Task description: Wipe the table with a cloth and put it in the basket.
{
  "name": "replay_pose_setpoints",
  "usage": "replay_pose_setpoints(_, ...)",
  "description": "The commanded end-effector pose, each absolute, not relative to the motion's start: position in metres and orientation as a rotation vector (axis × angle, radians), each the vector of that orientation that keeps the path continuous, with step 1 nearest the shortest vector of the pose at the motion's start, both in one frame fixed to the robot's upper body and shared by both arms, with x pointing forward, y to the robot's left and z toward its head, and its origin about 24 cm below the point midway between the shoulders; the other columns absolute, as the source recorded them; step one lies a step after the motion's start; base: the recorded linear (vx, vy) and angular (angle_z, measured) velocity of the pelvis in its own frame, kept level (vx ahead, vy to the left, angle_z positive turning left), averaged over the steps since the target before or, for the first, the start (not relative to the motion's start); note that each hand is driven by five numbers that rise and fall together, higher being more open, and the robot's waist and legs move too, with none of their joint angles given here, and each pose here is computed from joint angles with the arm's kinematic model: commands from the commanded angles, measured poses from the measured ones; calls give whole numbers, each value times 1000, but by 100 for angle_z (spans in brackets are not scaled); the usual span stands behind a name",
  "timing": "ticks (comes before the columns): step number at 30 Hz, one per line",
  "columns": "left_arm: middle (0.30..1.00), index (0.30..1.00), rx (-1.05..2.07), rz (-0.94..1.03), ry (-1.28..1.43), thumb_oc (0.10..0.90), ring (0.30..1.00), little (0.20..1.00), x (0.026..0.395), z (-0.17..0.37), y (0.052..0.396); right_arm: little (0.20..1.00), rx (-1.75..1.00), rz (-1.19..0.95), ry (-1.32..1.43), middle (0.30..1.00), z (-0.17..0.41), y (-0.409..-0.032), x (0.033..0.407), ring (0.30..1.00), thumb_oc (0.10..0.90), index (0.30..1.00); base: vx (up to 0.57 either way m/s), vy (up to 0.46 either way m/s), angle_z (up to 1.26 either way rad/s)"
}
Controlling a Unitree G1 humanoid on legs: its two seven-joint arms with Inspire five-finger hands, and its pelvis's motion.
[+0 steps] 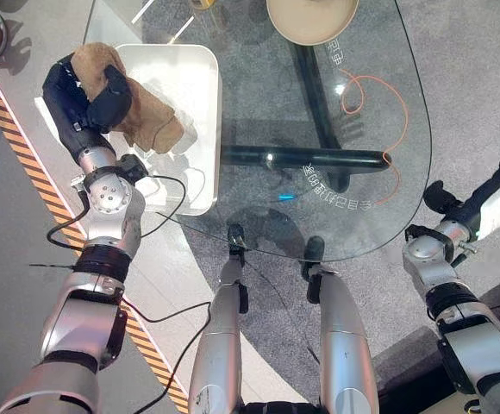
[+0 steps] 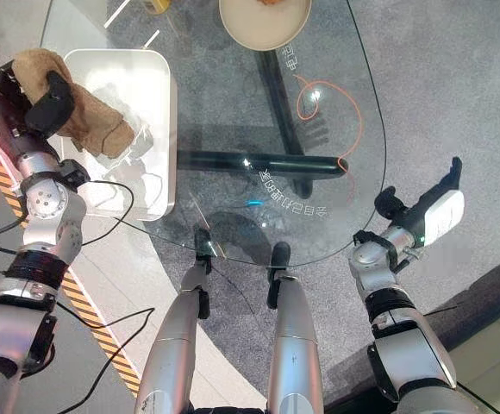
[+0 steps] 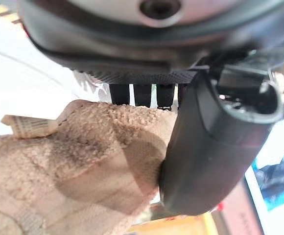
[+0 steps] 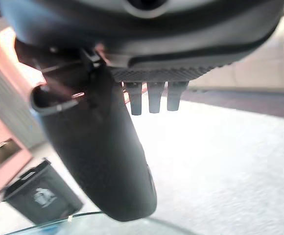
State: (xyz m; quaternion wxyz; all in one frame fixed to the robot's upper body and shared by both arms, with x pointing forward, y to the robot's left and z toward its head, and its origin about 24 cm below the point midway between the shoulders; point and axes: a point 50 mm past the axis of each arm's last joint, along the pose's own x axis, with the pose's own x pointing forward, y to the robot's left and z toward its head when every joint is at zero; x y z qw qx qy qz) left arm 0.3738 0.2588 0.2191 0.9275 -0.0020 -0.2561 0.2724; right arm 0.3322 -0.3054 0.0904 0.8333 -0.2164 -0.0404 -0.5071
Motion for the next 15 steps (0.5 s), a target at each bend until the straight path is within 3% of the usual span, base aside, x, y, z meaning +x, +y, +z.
replay_pose_setpoints(1, 300, 300, 59, 628, -803, 100, 300, 200, 359, 300, 275, 900, -394, -1125, -114, 900, 98, -322, 328, 900, 800, 900, 0, 0, 0)
replay_pose_setpoints(15, 300, 300, 330, 622, -627, 100, 300, 200, 379, 295, 273, 900, -423, -1101, 142, 900, 63, -337, 314, 900, 800, 900, 2, 4, 0)
